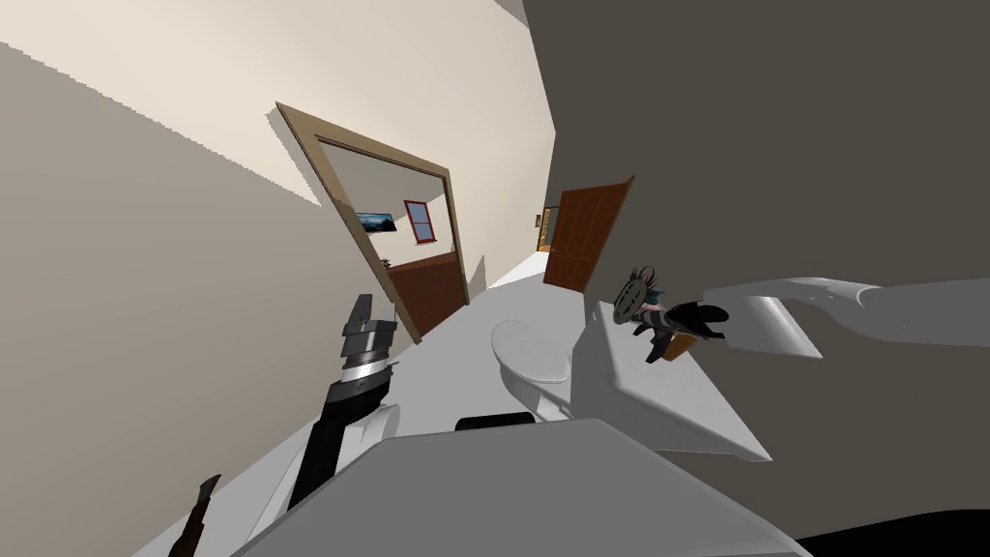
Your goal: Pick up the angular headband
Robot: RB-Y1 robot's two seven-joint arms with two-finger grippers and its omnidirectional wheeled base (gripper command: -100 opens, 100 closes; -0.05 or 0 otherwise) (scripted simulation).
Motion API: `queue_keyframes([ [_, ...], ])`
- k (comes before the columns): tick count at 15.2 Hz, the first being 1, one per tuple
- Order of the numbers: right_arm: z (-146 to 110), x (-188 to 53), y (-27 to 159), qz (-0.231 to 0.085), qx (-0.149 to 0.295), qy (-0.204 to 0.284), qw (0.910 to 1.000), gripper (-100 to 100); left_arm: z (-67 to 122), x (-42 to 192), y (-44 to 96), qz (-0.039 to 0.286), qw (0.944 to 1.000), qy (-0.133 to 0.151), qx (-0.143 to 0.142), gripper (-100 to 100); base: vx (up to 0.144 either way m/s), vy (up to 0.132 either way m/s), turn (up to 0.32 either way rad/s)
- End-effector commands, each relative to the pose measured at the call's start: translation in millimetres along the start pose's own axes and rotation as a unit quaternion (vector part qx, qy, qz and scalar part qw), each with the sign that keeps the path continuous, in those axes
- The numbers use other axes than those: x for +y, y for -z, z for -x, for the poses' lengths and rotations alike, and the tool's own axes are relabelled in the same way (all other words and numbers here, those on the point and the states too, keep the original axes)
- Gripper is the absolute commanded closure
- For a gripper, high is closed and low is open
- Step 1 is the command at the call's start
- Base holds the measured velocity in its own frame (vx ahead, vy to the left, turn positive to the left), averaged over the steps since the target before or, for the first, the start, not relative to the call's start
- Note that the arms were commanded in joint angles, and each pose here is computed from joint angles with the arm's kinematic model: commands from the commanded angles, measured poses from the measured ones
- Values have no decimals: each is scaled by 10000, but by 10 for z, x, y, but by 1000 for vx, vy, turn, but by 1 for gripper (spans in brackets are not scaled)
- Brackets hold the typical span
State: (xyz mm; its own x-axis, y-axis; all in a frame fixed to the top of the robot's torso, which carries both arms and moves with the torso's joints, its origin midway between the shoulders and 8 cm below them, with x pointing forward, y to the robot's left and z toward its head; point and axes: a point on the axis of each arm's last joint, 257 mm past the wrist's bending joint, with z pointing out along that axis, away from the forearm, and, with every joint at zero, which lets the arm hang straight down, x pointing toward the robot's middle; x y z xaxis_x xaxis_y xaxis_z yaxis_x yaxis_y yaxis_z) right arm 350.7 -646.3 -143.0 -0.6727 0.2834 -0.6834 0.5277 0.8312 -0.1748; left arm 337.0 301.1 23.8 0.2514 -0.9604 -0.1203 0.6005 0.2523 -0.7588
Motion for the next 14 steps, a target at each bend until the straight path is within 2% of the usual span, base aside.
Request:
queue_keyframes([
  [1,-9,-98,-22,13,13,-55,10000,-100,0,0,0,0,10000,0,0,0,-3,59,98],
  [2,-11,-86,-22,37,17,-73,10000,-100,0,0,0,0,10000,0,0,0,-3,47,35],
  [3,-30,-317,-53,-115,37,9,9999,-100,0,0,0,0,10000,0,0,0,1,61,89],
  [5,-39,-260,-54,-5,54,-93,9999,-100,0,0,0,0,10000,0,0,0,3,54,57],
  [6,-63,-496,-74,-165,86,8,9998,-100,0,0,0,0,10000,0,0,0,2,58,80],
  [8,-77,-436,-75,-50,113,-101,9999,-100,0,0,0,0,10000,0,0,0,0,50,71],
  [9,-112,-664,-83,-195,176,-12,9997,-100,0,0,0,0,10000,0,0,0,0,45,110],
  [11,-123,-614,-84,-100,197,-99,9997,-100,0,0,0,0,10000,0,0,0,5,44,56],
  [12,-163,-836,-80,-234,279,19,9993,-100,0,0,0,0,10000,-1,0,0,9,53,81],
  [14,-178,-795,-80,-158,305,-90,9994,-100,0,0,0,0,10000,0,0,0,3,53,59],
])
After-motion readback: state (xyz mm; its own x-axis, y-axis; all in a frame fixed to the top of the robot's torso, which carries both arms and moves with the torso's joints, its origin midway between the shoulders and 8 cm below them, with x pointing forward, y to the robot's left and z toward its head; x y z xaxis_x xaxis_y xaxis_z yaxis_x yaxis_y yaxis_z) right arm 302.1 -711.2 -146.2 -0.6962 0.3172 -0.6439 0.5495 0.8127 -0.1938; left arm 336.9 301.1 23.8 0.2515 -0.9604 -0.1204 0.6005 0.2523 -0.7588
